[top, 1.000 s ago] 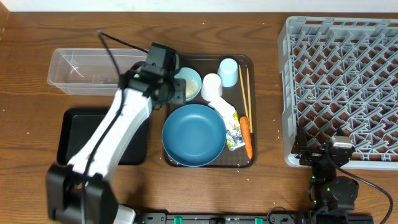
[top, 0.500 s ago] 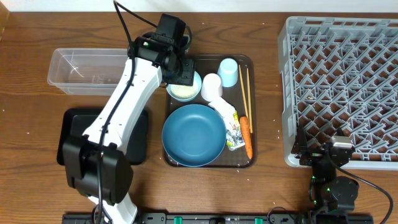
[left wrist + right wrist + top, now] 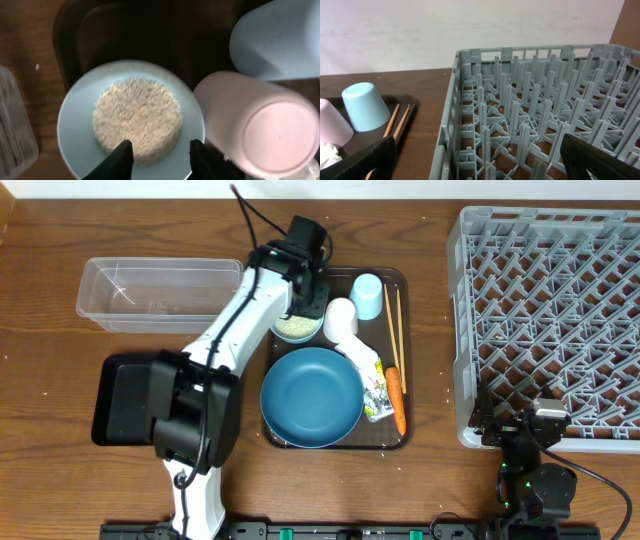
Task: Sort waste into correct bins and load items into the dishwasher rack
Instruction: 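Move the left gripper over the light-blue rice bowl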
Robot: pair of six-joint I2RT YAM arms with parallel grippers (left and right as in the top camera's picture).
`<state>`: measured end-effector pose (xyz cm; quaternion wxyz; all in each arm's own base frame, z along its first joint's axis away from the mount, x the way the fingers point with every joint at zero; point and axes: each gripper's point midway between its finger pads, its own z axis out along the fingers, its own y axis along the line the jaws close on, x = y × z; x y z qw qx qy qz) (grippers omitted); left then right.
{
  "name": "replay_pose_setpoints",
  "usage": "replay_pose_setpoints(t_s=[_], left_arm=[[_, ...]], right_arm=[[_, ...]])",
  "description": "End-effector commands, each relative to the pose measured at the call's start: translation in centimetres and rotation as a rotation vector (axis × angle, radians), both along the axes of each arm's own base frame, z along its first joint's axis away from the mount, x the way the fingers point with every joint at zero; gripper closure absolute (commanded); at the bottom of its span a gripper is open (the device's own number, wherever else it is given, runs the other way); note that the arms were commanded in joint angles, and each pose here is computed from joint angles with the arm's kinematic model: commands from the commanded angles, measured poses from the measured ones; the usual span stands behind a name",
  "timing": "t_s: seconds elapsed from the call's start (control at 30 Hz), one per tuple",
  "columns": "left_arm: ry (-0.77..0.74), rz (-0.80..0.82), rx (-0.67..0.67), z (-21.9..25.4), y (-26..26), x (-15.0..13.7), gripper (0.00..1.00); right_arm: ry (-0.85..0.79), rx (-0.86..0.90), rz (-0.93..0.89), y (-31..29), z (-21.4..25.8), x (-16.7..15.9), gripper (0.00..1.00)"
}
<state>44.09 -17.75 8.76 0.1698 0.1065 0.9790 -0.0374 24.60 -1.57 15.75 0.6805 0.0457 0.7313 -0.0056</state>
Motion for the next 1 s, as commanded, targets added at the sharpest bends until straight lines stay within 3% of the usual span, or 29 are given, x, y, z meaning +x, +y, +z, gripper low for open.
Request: replay_pose_setpoints(t_s=[0.0, 0.5, 0.97], left_arm=[[-0.062, 0.005, 0.033, 0.7, 0.0, 1.2, 0.66], [-0.045, -0.025, 0.034, -1.6, -2.0, 0.8, 0.70], [-0.029, -0.078, 0.008, -1.6, -6.0, -1.4, 0.75]], right_arm=[[-0.001, -0.002, -0.014, -0.3, 0.0, 0.0, 0.01], [-0.001, -0.002, -0.014, -0.3, 0.0, 0.0, 0.01], [-0.001, -0.002, -0.014, -0.3, 0.0, 0.0, 0.01]])
